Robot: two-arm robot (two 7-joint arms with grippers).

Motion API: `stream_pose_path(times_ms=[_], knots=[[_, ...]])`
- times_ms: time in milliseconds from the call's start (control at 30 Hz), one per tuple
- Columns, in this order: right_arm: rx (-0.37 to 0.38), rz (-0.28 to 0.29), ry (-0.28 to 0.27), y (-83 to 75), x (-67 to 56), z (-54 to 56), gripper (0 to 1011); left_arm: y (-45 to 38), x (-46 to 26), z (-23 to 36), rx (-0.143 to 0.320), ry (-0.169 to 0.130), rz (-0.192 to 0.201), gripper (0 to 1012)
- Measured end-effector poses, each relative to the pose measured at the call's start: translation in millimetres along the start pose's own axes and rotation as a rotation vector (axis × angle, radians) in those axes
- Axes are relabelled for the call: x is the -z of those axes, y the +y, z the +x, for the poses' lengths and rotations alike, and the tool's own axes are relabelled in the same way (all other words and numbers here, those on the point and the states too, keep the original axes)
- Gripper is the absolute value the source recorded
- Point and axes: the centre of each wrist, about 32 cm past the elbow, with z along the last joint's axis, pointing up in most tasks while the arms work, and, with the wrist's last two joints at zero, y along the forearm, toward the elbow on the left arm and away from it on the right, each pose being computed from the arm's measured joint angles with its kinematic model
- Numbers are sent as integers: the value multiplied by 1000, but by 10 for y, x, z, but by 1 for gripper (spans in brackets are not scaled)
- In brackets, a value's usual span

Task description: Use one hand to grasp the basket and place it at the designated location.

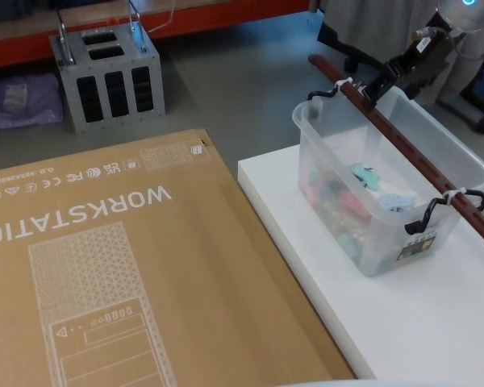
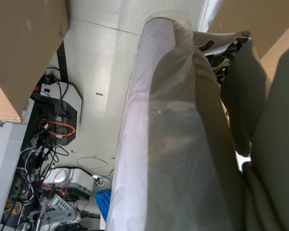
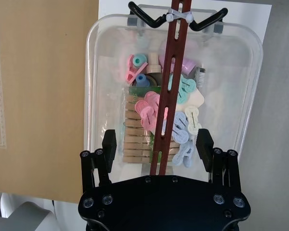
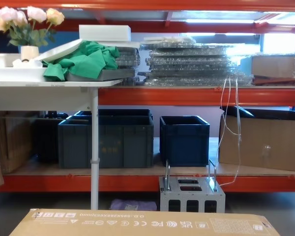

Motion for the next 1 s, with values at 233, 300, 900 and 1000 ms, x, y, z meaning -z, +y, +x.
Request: stream_pose_path(times_ms=[233, 300, 900, 1000], knots=[[0, 0, 0, 0, 0, 0, 1001, 0, 0, 0, 0, 0, 0, 0], [0, 0, 0, 0, 0, 0, 1000, 0, 0, 0, 0, 0, 0, 0], [-91, -30, 26, 165, 39, 99, 1001, 0, 0, 0, 0, 0, 0, 0], [-107, -31, 40, 204, 63, 116, 1000, 0, 0, 0, 0, 0, 0, 0]])
